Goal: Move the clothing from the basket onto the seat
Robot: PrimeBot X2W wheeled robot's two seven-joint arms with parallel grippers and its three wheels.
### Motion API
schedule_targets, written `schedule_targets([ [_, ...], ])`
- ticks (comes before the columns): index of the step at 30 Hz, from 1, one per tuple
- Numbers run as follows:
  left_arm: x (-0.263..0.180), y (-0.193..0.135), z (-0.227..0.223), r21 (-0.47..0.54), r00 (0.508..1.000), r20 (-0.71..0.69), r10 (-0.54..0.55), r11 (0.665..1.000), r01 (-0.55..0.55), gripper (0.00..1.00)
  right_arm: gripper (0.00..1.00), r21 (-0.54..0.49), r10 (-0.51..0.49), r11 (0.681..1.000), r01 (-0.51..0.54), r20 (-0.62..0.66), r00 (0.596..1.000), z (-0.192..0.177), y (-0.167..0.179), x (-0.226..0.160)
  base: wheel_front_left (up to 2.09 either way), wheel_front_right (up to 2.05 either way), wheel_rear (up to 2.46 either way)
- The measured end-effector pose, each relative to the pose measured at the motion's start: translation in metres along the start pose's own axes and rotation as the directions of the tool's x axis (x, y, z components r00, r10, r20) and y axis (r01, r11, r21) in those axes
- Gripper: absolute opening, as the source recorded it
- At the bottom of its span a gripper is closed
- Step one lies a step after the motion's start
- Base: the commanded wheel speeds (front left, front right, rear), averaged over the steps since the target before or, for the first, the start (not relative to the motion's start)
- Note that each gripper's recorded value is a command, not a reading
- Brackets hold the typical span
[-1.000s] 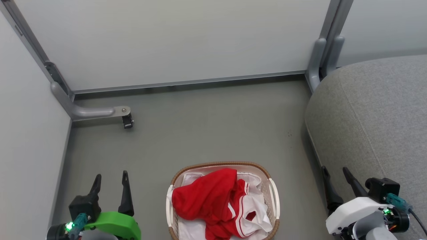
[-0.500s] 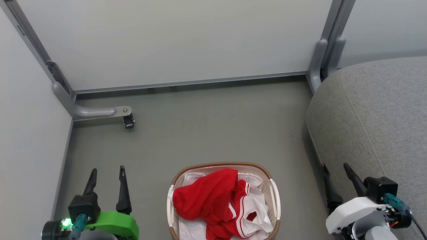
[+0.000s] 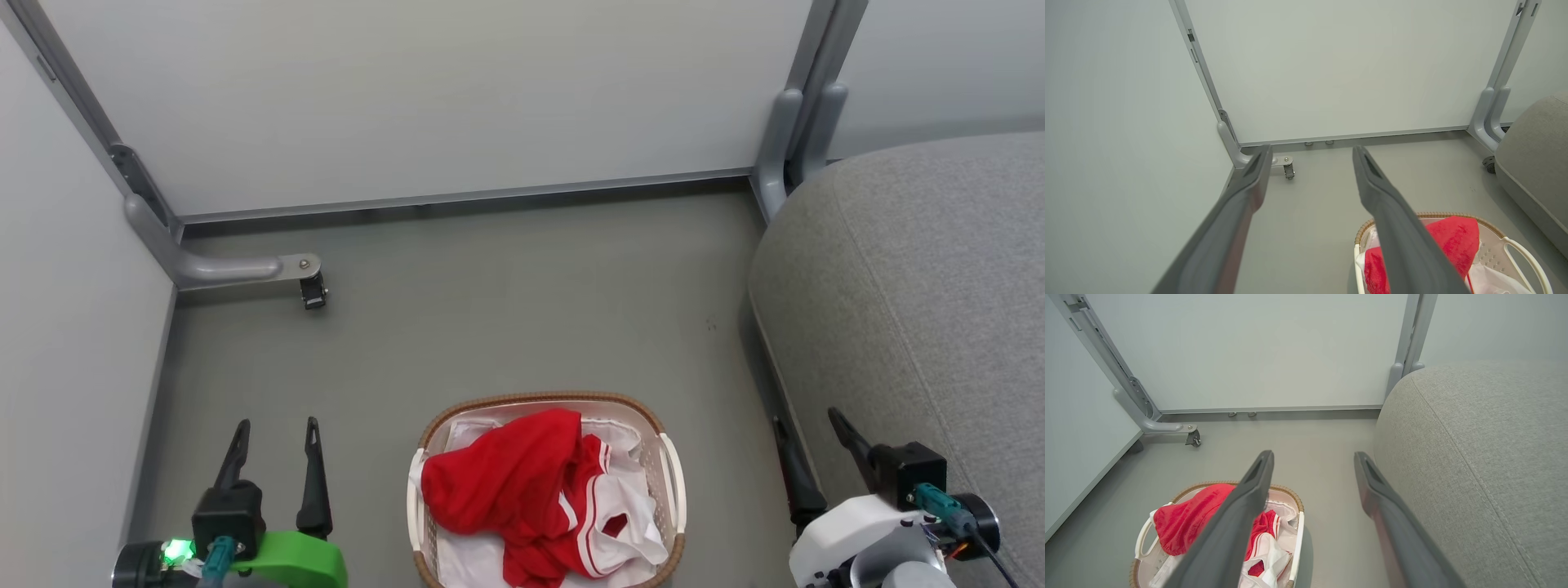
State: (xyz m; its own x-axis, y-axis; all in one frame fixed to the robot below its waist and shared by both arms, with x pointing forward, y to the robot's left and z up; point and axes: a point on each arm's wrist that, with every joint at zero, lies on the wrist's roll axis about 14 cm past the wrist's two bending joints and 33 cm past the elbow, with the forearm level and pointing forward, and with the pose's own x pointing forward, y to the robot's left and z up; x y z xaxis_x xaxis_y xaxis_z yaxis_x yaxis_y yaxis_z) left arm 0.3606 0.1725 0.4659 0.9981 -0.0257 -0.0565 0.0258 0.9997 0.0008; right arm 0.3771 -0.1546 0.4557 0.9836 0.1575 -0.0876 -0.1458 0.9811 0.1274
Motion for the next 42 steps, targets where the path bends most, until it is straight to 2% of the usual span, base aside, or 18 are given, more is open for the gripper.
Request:
schedule_targets([
  [6, 0.010, -0.024, -0.011, 0.029, 0.995, -0.030, -0.094, 0.995, 0.095, 1.00, 1.00, -0.038, 0.025, 0.999, -0.024, 0.021, 0.999, 0.007, 0.003, 0.016, 0.00, 0.00, 0.00],
  [11, 0.027, -0.049, -0.030, -0.009, 0.981, -0.087, -0.176, 0.984, 0.176, 1.00, 1.00, -0.034, 0.019, 0.999, -0.019, 0.003, 1.000, 0.001, -0.003, 0.030, 0.00, 0.00, 0.00],
  [18, 0.060, -0.095, -0.053, -0.036, 0.932, -0.143, -0.333, 0.943, 0.331, 1.00, 1.00, -0.025, -0.009, 1.000, 0.008, -0.027, 1.000, -0.012, -0.018, 0.049, 0.00, 0.00, 0.00],
  [25, 0.091, -0.145, -0.086, -0.102, 0.849, -0.215, -0.483, 0.875, 0.473, 1.00, 1.00, -0.013, -0.044, 0.999, 0.043, -0.078, 0.996, -0.034, -0.034, 0.061, 0.00, 0.00, 0.00],
  [32, 0.096, -0.192, -0.131, -0.176, 0.731, -0.314, -0.606, 0.793, 0.582, 1.00, 1.00, -0.010, -0.073, 0.997, 0.072, -0.124, 0.990, -0.055, -0.047, 0.068, 0.00, 0.00, 0.00],
  [34, 0.100, -0.199, -0.143, -0.213, 0.712, -0.335, -0.617, 0.786, 0.580, 1.00, 1.00, -0.009, -0.079, 0.997, 0.079, -0.138, 0.987, -0.061, -0.051, 0.070, 0.00, 0.00, 0.00],
  [42, 0.098, -0.223, -0.190, -0.210, 0.581, -0.446, -0.681, 0.711, 0.671, 1.00, 1.00, -0.021, -0.085, 0.996, 0.082, -0.193, 0.978, -0.083, -0.058, 0.075, 0.00, 0.00, 0.00],
])
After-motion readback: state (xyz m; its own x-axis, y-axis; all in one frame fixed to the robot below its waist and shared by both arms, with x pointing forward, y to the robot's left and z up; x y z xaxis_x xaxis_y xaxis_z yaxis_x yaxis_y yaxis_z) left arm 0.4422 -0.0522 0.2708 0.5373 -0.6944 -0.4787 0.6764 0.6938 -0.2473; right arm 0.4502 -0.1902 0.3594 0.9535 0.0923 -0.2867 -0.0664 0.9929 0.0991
